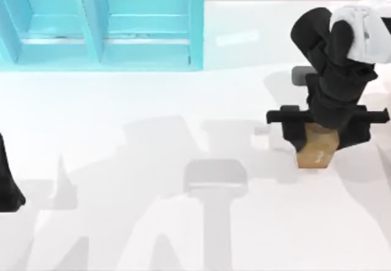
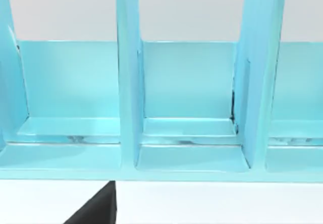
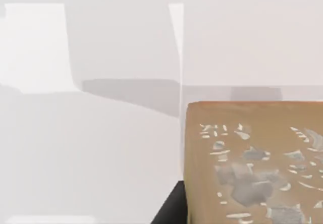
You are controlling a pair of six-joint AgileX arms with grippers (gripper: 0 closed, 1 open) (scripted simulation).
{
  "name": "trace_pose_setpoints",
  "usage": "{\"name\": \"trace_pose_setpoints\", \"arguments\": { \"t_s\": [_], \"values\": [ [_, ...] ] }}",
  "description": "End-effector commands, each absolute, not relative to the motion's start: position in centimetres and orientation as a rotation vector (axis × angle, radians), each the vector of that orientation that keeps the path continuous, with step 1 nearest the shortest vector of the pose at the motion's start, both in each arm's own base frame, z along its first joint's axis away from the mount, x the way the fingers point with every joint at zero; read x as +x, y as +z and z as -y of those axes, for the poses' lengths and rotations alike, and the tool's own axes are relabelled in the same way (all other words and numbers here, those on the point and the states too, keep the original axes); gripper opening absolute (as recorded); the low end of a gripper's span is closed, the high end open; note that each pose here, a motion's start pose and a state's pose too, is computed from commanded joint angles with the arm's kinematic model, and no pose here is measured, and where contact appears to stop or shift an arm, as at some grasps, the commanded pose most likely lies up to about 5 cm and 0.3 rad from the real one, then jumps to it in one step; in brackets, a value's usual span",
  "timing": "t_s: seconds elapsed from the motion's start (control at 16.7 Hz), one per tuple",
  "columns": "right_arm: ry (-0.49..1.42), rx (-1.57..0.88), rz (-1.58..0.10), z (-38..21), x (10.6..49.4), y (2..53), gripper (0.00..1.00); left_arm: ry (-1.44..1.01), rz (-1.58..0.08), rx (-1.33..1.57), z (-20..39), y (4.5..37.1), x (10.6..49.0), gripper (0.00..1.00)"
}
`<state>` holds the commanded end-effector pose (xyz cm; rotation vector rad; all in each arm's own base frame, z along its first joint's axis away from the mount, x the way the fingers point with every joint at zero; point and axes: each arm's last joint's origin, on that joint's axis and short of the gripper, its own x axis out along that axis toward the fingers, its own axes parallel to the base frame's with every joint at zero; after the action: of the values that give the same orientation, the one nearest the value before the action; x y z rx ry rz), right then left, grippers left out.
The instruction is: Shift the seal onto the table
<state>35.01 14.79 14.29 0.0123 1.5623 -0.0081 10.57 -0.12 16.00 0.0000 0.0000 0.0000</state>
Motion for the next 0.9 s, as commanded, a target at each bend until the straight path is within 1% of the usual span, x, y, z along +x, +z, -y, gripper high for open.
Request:
{"name": "trace_pose_setpoints", "arguments": {
  "t_s": [0.24, 0.9],
  "values": [
    [-0.01, 0.009, -1.569, -14.8, 34.95, 13.79, 0.0, 0.0, 0.0, 0.0, 0.12, 16.0, 10.57, 1.0],
    [-0.01, 0.009, -1.569, -14.8, 34.95, 13.79, 0.83, 0.0, 0.0, 0.0, 0.12, 16.0, 10.57, 1.0]
  ]
}}
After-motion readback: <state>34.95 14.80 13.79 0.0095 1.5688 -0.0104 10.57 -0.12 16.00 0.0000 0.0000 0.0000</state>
